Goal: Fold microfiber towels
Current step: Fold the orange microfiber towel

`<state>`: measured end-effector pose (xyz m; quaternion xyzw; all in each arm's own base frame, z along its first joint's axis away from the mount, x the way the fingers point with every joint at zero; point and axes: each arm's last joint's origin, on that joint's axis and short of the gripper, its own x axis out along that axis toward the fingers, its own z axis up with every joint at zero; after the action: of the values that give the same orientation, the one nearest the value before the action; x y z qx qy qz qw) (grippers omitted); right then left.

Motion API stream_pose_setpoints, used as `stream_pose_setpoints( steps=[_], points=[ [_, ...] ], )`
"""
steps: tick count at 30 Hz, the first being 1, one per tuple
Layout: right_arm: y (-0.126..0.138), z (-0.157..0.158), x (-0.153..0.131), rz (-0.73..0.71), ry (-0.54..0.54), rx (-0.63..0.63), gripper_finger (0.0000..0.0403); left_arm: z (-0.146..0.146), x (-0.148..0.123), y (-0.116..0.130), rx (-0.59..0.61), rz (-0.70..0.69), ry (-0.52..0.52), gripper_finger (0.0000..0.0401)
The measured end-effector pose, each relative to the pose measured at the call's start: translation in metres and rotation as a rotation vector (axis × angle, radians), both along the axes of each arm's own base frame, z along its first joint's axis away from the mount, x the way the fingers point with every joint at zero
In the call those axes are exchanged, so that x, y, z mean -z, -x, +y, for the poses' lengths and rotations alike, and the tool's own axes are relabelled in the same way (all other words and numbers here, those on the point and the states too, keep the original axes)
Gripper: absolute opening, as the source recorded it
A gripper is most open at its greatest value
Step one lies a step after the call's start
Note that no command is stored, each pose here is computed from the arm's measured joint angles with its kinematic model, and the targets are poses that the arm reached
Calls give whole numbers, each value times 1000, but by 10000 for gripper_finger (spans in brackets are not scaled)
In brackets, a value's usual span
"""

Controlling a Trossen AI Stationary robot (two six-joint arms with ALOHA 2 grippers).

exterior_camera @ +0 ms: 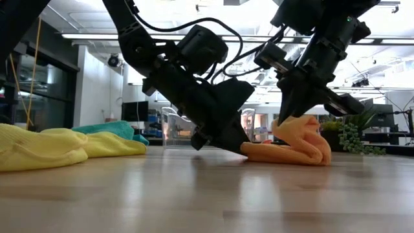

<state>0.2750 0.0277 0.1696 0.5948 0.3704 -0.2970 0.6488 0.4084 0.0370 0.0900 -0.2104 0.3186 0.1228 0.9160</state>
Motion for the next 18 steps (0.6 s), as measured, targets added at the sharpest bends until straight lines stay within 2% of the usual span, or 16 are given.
stream_pose_setpoints(
  steps=[4,7,14,18],
  points=[
    [-1,0,0,-7,-7,29,2,0,0,0,1,-1,1,0],
    [-2,0,-2,-29,-6,31,25,2,0,0,-1,-1,3,0],
    [-2,-1,-7,-58,25,2,145,6,0,1,9,-1,20,0],
    [7,-6,-17,-53,75,1,210,8,0,2,20,7,17,0]
  ],
)
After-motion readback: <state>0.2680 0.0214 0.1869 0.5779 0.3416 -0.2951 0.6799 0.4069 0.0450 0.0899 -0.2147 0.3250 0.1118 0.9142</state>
